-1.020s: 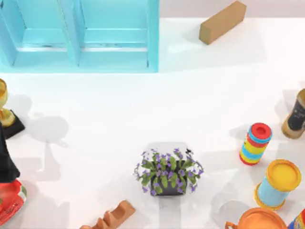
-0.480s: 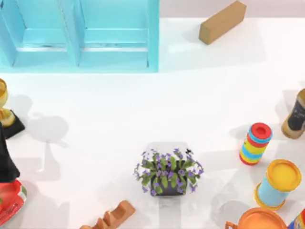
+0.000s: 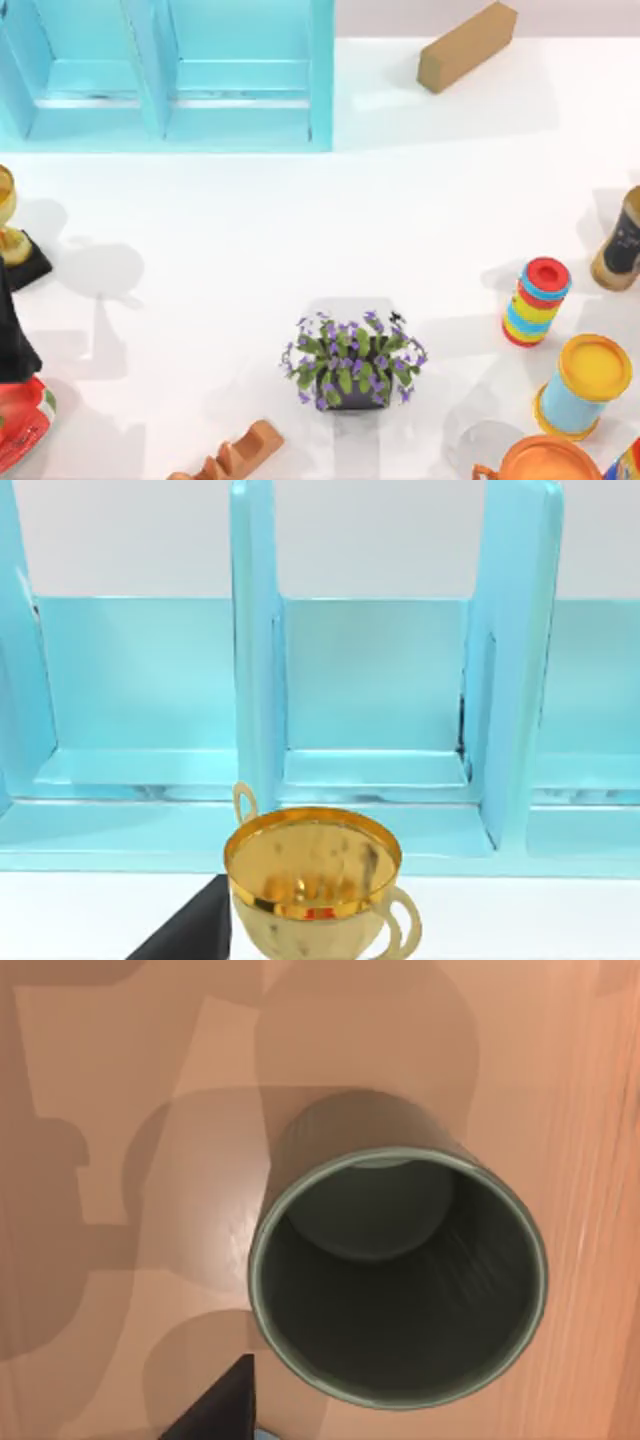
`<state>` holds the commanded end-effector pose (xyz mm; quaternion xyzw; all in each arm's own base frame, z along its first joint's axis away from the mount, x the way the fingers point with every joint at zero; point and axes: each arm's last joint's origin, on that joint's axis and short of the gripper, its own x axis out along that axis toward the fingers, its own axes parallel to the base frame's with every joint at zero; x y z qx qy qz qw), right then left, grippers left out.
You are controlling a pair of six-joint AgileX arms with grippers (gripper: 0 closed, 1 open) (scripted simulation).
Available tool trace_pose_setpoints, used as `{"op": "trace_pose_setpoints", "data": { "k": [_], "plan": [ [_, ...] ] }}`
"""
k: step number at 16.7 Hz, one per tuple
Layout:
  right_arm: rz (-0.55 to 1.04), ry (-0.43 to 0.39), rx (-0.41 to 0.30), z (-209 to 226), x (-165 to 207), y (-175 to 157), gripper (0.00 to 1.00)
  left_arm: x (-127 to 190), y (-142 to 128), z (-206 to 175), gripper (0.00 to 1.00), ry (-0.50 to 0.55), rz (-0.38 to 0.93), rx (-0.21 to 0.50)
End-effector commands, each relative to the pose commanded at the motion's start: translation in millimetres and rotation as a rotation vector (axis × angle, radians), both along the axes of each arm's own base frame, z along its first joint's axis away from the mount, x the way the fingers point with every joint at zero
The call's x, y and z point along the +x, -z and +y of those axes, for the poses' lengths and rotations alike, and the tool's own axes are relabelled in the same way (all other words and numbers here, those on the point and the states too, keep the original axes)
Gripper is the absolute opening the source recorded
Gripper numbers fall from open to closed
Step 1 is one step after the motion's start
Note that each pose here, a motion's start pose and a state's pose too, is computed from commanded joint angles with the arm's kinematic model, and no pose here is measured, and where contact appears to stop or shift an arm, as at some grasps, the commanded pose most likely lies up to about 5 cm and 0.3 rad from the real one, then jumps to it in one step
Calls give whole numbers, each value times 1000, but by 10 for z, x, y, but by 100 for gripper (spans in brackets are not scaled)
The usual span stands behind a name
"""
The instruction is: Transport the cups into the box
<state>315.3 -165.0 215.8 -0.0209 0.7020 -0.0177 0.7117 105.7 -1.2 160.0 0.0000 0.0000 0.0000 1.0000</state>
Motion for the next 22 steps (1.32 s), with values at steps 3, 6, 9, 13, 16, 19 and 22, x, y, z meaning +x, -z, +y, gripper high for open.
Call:
{"op": "trace_pose_setpoints", "data": {
  "k": [3, 6, 9, 13, 16, 19, 22],
  "plan": [
    [0, 0, 0, 0, 0, 0, 100, 0, 0, 0, 100, 0, 0, 0],
    [7, 2, 0, -12, 2, -21, 100, 0, 0, 0, 100, 0, 0, 0],
    [17, -8, -9, -21, 40, -183, 100, 0, 0, 0, 100, 0, 0, 0],
    [13, -11, -2, -26, 62, -481, 100, 0, 0, 0, 100, 0, 0, 0],
    [3, -9, -4, -23, 52, -746, 100, 0, 0, 0, 100, 0, 0, 0],
    [2, -2, -3, -11, 13, -940, 100, 0, 0, 0, 100, 0, 0, 0],
    [0, 2, 0, -6, -3, -1000, 100, 0, 0, 0, 100, 0, 0, 0]
  ]
}}
